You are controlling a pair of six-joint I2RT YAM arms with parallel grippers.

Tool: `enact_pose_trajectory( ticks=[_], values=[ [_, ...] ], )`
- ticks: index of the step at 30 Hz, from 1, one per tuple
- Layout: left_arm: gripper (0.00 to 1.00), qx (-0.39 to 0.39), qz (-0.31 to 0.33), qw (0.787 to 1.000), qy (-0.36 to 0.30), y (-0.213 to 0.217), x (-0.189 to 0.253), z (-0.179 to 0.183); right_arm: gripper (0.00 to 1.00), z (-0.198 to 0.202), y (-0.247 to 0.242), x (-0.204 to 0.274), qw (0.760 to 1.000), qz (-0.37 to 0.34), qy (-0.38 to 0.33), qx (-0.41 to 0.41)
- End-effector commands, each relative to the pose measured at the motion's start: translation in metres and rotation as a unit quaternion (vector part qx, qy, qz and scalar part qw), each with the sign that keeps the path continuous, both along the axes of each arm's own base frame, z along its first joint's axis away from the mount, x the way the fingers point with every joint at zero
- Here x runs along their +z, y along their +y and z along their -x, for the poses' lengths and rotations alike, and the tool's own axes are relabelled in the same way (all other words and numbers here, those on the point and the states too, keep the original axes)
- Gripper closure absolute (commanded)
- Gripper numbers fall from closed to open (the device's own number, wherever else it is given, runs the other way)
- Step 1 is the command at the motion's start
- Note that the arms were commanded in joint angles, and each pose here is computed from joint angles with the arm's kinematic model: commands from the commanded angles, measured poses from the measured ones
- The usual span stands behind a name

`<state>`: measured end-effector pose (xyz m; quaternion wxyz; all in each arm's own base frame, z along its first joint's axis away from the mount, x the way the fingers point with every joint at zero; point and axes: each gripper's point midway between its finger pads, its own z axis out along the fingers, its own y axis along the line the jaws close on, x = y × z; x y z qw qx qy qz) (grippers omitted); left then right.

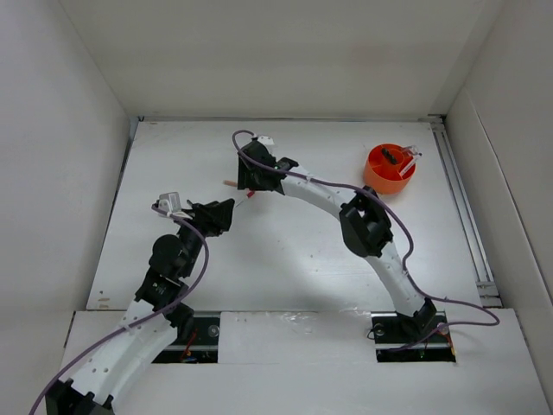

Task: Sort the stationery into containers
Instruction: Move the pen to the center of the board.

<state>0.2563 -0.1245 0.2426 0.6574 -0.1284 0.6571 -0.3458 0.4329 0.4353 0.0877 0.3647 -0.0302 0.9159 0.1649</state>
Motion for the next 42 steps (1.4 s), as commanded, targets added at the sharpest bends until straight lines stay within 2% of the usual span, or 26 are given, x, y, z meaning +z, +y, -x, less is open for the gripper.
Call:
enact_pose_trajectory(
  ticks=[1, 5, 9, 26, 33, 38, 42],
  values=[
    [0.44, -0.024, 0.001, 1.0, 0.0, -0.011, 0.005, -0.001, 0.31, -0.014, -0.01, 0.004, 0.998, 0.003, -0.004, -0.064],
    [0.44, -0.029, 0.0, 1.0, 0.0, -0.013, 0.004, -0.002, 0.3, -0.013, 0.003, -0.009, 0.998, -0.002, 0.011, -0.064],
    [0.44, -0.034, 0.0, 0.999, -0.001, -0.015, 0.004, -0.001, 0.37, -0.003, 0.015, -0.011, 0.998, -0.008, 0.015, -0.053],
    [0.44, -0.045, 0.003, 0.999, -0.01, -0.019, 0.009, 0.0, 0.58, 0.003, 0.007, -0.044, 0.997, 0.029, 0.032, -0.068],
    [0.45, -0.05, -0.004, 0.999, -0.008, -0.021, 0.007, 0.0, 0.74, 0.012, -0.013, -0.063, 0.994, 0.07, 0.042, -0.076],
    [0.45, -0.05, -0.004, 0.999, -0.008, -0.021, 0.007, 0.0, 0.86, 0.018, -0.025, -0.052, 0.995, 0.069, 0.027, -0.073],
    [0.45, -0.05, -0.006, 0.999, -0.004, -0.021, 0.002, 0.0, 0.92, 0.033, -0.032, -0.05, 0.995, 0.076, 0.025, -0.051]
  ],
)
